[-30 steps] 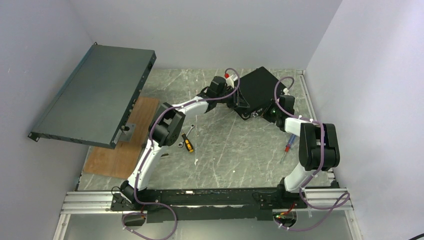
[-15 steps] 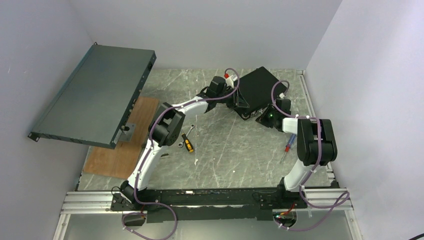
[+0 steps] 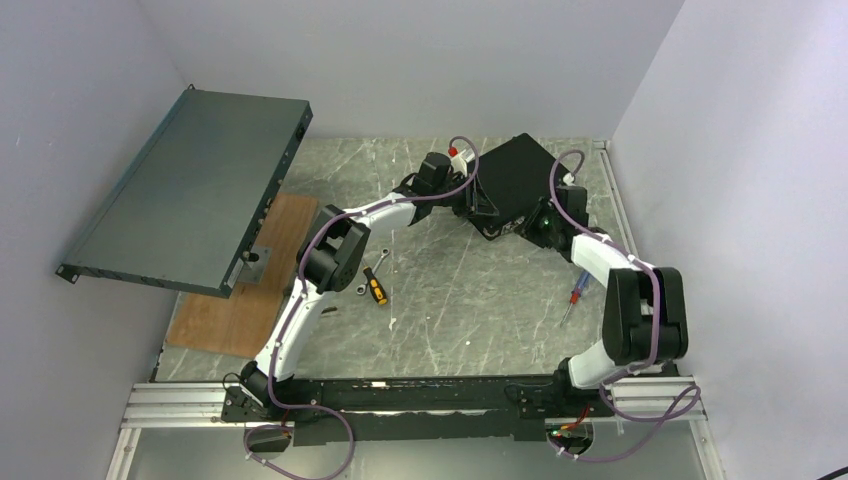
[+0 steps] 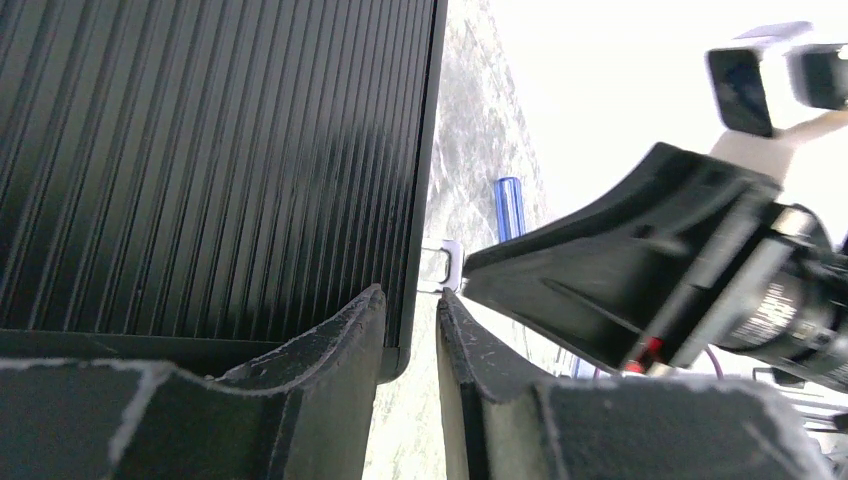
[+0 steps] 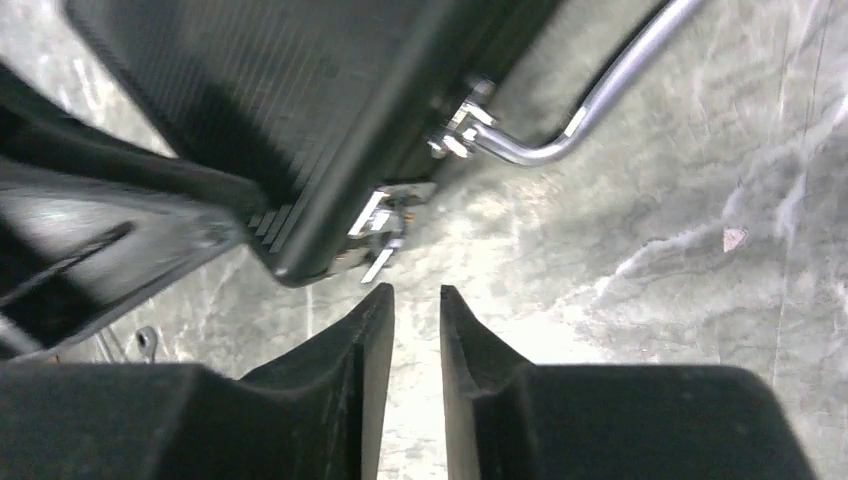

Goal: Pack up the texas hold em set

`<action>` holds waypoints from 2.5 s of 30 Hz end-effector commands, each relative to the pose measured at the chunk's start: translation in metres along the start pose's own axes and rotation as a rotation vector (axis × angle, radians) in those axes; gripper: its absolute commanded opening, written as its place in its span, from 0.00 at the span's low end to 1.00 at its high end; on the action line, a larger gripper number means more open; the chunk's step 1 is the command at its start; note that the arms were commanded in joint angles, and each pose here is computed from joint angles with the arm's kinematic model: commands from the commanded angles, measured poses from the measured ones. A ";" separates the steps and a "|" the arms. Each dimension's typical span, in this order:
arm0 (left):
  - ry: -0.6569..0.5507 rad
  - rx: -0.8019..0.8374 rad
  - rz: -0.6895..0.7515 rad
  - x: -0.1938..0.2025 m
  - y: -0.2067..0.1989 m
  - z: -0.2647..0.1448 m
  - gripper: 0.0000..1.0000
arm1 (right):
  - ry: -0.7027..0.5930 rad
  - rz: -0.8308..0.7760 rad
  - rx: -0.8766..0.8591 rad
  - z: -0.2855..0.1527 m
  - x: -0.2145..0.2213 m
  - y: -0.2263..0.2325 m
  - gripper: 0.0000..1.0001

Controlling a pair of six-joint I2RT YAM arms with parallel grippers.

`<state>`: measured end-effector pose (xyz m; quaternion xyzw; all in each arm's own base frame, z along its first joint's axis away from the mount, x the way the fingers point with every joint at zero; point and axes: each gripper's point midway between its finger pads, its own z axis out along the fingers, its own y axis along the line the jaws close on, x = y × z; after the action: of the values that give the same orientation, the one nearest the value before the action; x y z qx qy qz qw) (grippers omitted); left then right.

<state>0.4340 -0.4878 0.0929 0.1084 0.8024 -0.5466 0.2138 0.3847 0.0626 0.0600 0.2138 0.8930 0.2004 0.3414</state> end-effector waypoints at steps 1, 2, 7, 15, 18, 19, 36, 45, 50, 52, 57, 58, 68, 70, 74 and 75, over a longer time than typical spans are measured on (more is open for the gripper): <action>0.122 -0.233 -0.143 0.055 0.084 -0.007 0.34 | -0.091 -0.068 -0.013 -0.023 -0.028 0.022 0.31; 0.122 -0.232 -0.143 0.054 0.084 -0.007 0.34 | -0.093 -0.070 -0.029 -0.023 -0.029 0.024 0.35; 0.119 -0.230 -0.143 0.054 0.084 -0.007 0.34 | -0.053 -0.080 -0.066 -0.005 -0.026 0.031 0.38; 0.116 -0.226 -0.139 0.054 0.083 -0.008 0.34 | -0.029 -0.087 -0.007 0.019 -0.017 0.012 0.28; 0.119 -0.226 -0.138 0.054 0.084 -0.008 0.34 | -0.028 -0.068 0.033 0.018 -0.010 0.001 0.24; 0.119 -0.226 -0.138 0.054 0.084 -0.008 0.34 | -0.024 -0.061 0.043 0.018 -0.006 -0.002 0.23; 0.116 -0.223 -0.156 0.054 0.086 -0.011 0.34 | 0.085 0.226 -0.047 0.028 0.030 -0.036 0.41; 0.121 -0.232 -0.151 0.053 0.087 -0.014 0.33 | 0.125 0.326 -0.114 0.037 0.032 -0.043 0.45; 0.121 -0.232 -0.148 0.052 0.088 -0.014 0.33 | 0.093 0.301 -0.165 0.029 0.020 -0.031 0.45; 0.122 -0.231 -0.147 0.052 0.088 -0.014 0.33 | 0.042 0.270 -0.160 0.023 0.004 -0.028 0.47; 0.125 -0.228 -0.150 0.053 0.088 -0.014 0.33 | -0.097 0.233 -0.148 0.004 -0.054 -0.017 0.55; 0.125 -0.225 -0.149 0.052 0.087 -0.013 0.33 | -0.122 0.229 -0.145 0.000 -0.067 -0.014 0.58; 0.133 -0.214 -0.140 0.054 0.087 -0.013 0.34 | -0.255 0.162 0.076 0.005 -0.164 -0.042 0.82; 0.135 -0.214 -0.133 0.054 0.087 -0.013 0.33 | -0.250 0.165 0.087 0.009 -0.174 -0.045 0.82; 0.130 -0.211 -0.131 0.054 0.086 -0.014 0.34 | -0.261 0.167 0.098 0.016 -0.184 -0.057 0.75; 0.129 -0.213 -0.132 0.053 0.086 -0.014 0.34 | -0.257 0.169 0.101 0.018 -0.184 -0.060 0.71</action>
<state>0.4323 -0.4835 0.0923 0.1114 0.7982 -0.5541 0.2086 0.5078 -0.0610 0.1272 0.3209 0.8197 0.1812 0.4385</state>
